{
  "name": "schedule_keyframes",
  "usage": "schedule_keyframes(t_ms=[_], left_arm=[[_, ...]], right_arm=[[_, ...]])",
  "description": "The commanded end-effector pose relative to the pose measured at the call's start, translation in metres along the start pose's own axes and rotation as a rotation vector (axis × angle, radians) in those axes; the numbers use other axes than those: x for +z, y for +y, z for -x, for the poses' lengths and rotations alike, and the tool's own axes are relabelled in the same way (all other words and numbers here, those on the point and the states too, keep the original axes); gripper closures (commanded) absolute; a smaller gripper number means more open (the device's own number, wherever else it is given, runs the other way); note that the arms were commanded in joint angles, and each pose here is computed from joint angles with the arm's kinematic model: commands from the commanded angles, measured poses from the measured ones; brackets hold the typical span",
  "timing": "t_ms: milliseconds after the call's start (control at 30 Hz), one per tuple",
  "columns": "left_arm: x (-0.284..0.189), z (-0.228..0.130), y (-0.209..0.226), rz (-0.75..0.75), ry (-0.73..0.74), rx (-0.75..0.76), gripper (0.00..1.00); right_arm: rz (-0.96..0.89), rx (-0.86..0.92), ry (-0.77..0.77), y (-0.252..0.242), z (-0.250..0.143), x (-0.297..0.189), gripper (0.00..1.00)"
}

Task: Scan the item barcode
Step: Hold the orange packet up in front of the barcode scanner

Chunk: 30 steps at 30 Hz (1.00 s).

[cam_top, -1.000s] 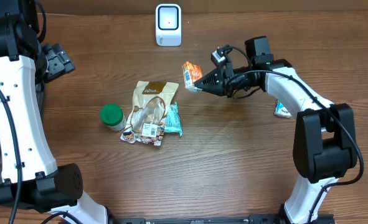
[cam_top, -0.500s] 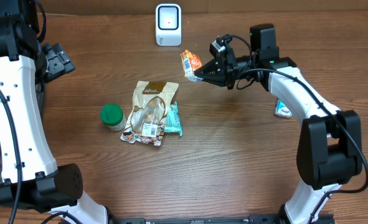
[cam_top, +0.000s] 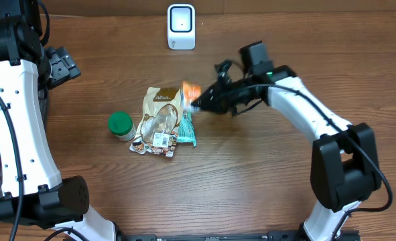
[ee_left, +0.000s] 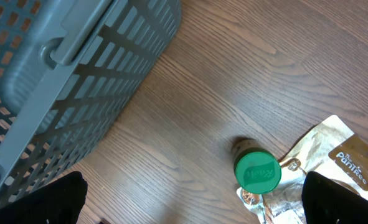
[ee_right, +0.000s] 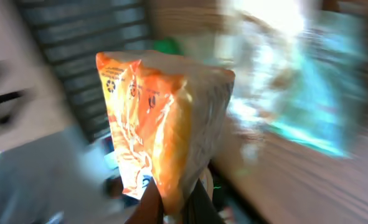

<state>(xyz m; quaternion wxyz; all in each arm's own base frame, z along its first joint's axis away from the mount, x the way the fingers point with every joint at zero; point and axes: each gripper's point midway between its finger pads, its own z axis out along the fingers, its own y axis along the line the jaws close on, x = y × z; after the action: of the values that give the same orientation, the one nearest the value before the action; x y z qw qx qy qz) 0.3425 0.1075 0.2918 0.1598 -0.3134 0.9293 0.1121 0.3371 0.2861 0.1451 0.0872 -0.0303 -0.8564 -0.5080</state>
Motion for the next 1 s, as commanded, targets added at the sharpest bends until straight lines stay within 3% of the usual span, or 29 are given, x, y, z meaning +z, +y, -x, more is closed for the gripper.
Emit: schedule_keyframes(t_ms=[0,233,533,767,967], left_arm=[[-0.002,0.0,0.002,0.01,-0.009,0.016,0.0],[-0.002,0.0,0.002,0.01,-0.009,0.016,0.0],[-0.002,0.0,0.002,0.01,-0.009,0.016,0.0],[-0.002,0.0,0.002,0.01,-0.009,0.016,0.0],[-0.002,0.0,0.002,0.01,-0.009,0.016,0.0]], right_arm=[[-0.296,-0.087,-0.159,-0.031,0.017,-0.01,0.96],[-0.672,-0.116,-0.331,-0.017,0.03,-0.074,0.96],[-1.028,-0.379,-0.827,0.07,0.104,-0.159,0.96],[-1.324,-0.646,-0.98,0.078,0.179,-0.143,0.96],[-1.421,-0.864,-1.029,0.077,0.235,-0.106,0.96]])
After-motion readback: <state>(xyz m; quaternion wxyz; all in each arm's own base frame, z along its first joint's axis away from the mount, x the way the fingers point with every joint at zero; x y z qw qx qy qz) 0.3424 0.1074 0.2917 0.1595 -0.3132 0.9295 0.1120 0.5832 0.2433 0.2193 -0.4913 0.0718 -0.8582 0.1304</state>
